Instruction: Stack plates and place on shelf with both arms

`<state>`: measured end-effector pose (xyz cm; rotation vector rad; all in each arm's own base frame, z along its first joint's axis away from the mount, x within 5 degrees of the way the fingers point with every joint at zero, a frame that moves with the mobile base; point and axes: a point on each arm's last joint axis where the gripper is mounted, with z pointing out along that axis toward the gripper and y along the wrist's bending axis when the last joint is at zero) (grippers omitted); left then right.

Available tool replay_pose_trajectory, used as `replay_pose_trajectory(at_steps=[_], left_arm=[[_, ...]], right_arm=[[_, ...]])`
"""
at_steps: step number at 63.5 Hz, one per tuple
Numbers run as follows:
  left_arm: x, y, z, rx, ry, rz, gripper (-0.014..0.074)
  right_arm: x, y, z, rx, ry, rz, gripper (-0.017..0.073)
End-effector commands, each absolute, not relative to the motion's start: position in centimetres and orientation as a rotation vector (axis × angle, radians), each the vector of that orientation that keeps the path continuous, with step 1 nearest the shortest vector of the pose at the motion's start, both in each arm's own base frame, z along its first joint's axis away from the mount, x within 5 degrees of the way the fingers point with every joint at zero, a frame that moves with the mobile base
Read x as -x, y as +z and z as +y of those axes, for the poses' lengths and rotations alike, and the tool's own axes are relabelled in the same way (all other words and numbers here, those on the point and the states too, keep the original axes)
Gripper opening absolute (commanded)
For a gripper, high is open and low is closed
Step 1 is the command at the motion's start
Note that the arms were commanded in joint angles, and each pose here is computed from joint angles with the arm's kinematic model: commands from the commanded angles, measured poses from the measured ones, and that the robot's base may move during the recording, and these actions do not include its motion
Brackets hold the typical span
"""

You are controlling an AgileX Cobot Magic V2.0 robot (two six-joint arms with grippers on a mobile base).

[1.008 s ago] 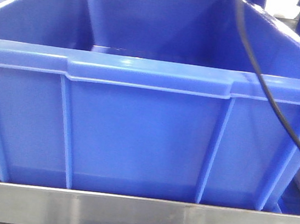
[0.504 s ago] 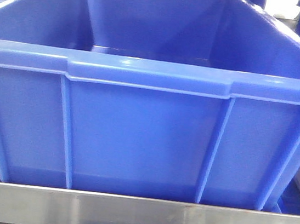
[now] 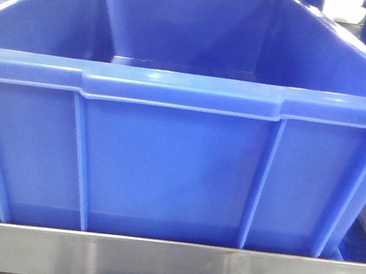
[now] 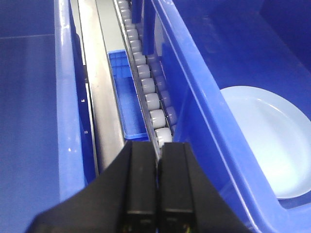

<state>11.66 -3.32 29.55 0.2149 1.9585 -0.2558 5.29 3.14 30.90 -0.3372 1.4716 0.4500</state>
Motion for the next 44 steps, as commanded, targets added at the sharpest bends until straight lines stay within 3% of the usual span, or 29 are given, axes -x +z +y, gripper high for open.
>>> replay_pose_trajectory(at_steps=[1, 44], left_arm=[[-12.04, 31.21, -3.26, -0.175, -0.265, 1.851, 0.0084], [-12.04, 31.21, -3.26, -0.175, -0.265, 1.851, 0.0084]], right_arm=[[-5.26, 32.33, 2.83, 0.29, 0.444, 1.39, 0.005], [-5.57, 31.5, 2.72, 0.251, 0.43, 1.443, 0.005]])
